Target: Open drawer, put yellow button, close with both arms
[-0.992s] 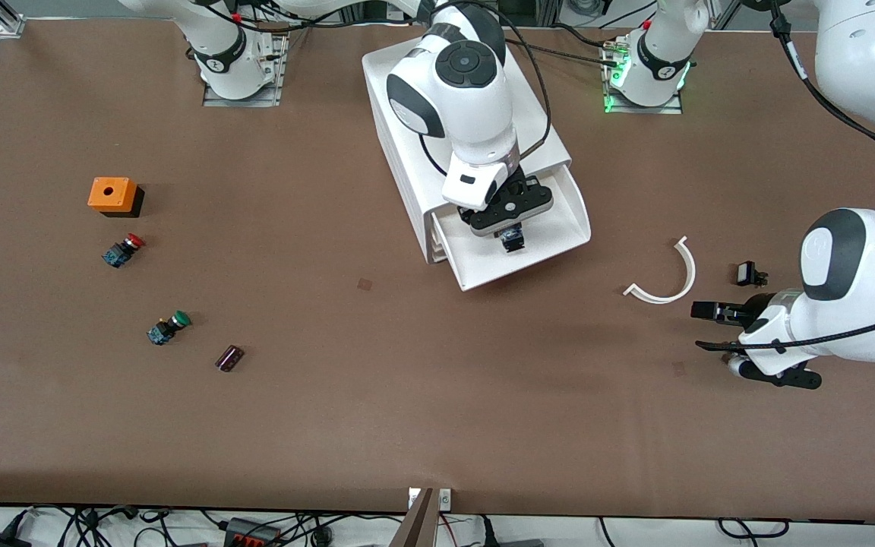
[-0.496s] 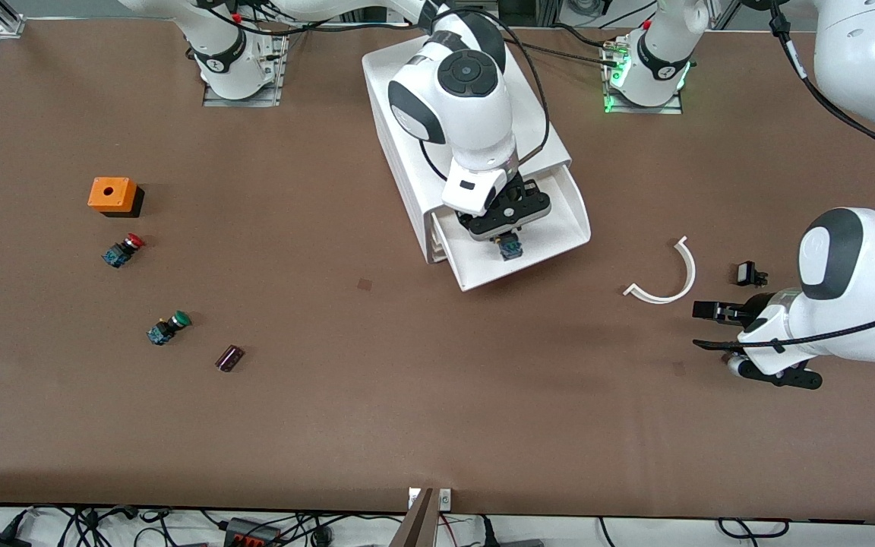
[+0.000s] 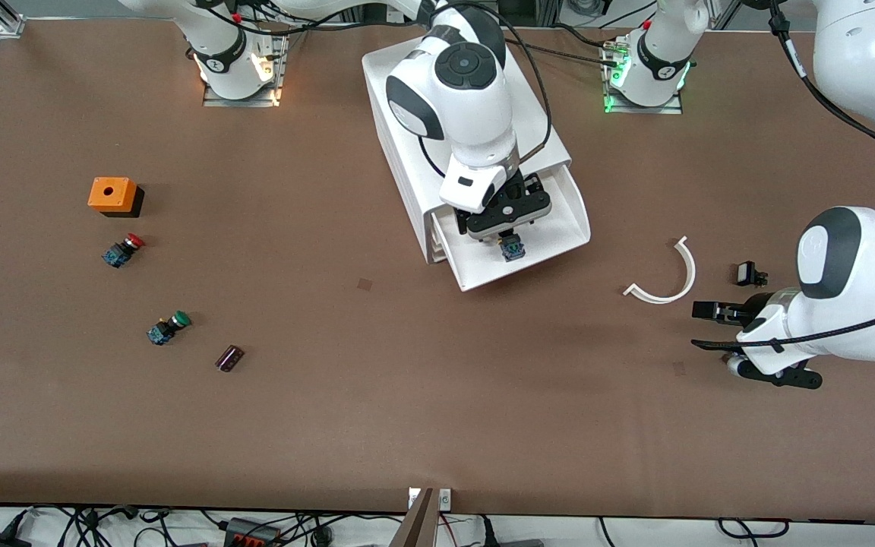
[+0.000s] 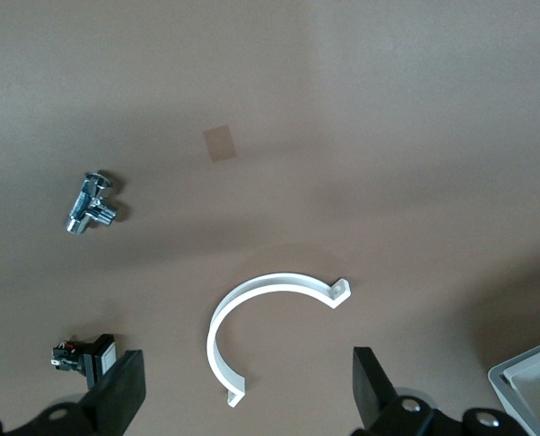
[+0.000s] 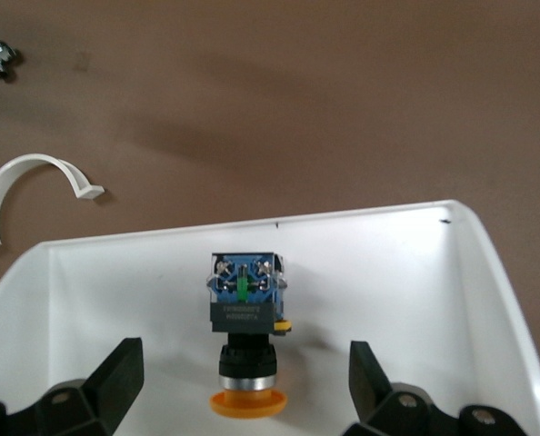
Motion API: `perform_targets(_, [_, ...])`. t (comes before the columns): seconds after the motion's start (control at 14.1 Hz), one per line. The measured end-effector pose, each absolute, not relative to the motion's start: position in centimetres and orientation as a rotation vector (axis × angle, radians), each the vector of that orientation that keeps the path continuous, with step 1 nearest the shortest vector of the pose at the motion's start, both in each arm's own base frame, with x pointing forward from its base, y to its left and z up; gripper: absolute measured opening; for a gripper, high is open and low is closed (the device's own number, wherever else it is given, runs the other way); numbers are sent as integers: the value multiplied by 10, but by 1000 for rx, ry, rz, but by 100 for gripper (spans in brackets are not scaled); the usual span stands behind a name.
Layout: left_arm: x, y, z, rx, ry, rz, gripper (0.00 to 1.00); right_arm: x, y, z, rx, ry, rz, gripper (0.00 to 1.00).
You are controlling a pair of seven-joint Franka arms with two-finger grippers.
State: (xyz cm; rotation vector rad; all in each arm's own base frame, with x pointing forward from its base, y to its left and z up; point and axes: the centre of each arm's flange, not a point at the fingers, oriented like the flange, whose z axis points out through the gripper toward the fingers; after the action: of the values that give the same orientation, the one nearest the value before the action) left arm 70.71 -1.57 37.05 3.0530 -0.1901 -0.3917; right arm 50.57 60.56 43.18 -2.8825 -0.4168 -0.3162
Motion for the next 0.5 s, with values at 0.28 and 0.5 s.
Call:
perform_targets(0.28, [708,-18,371,3067,-85,-382,100,527,580,477,-2885,-354,-345,100])
perform_targets(0.5, [707,-32,370,3032,110,-396,100,556,535,495,-2949,-268,-294,100])
